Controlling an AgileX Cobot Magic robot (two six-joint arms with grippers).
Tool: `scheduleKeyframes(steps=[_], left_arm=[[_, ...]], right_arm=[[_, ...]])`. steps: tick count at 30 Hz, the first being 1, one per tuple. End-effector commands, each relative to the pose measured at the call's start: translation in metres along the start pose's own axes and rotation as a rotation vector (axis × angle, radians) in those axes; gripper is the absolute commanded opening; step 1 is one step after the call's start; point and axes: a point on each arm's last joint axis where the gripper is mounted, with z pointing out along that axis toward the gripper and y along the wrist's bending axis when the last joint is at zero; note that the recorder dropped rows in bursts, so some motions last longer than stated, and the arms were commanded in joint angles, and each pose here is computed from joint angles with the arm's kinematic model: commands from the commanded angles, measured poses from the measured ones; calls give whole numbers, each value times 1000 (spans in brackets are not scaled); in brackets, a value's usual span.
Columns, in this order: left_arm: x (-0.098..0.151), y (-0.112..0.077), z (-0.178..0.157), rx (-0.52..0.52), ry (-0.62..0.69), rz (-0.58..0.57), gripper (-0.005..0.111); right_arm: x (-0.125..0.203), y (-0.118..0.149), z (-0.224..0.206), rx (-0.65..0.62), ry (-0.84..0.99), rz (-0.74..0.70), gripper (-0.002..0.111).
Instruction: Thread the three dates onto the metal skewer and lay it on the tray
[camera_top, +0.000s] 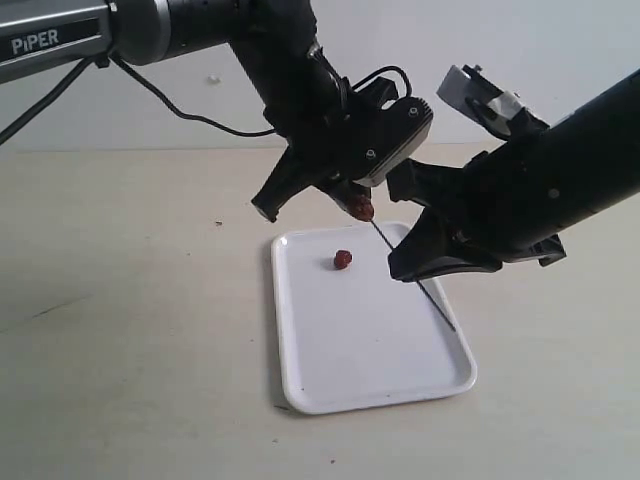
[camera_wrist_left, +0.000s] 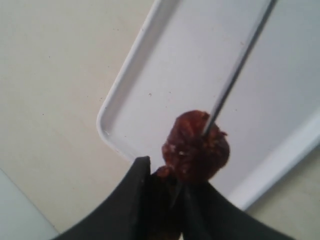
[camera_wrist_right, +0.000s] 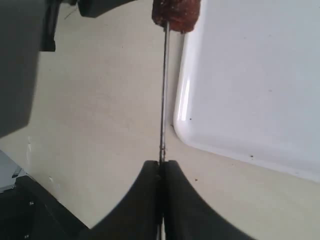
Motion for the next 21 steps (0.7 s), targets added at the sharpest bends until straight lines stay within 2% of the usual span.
scheduleKeyframes(steps=[1,2,15,21], left_arm=[[-13,4,-18,-47,-65,-44,28],[-14,5,-22,-56,-71,-71,31],[-19,1,-31,-18,-100,-70,32],[-16,2,-32,-29,-109,-109,49]], right_arm=[[-4,4,-2,-16,-34,-15,0],[-4,3,-2,-14,-35,-16,0],[-6,7,-13,11,-118,-50,0],[-8,6,-13,17,-139,-44,0]])
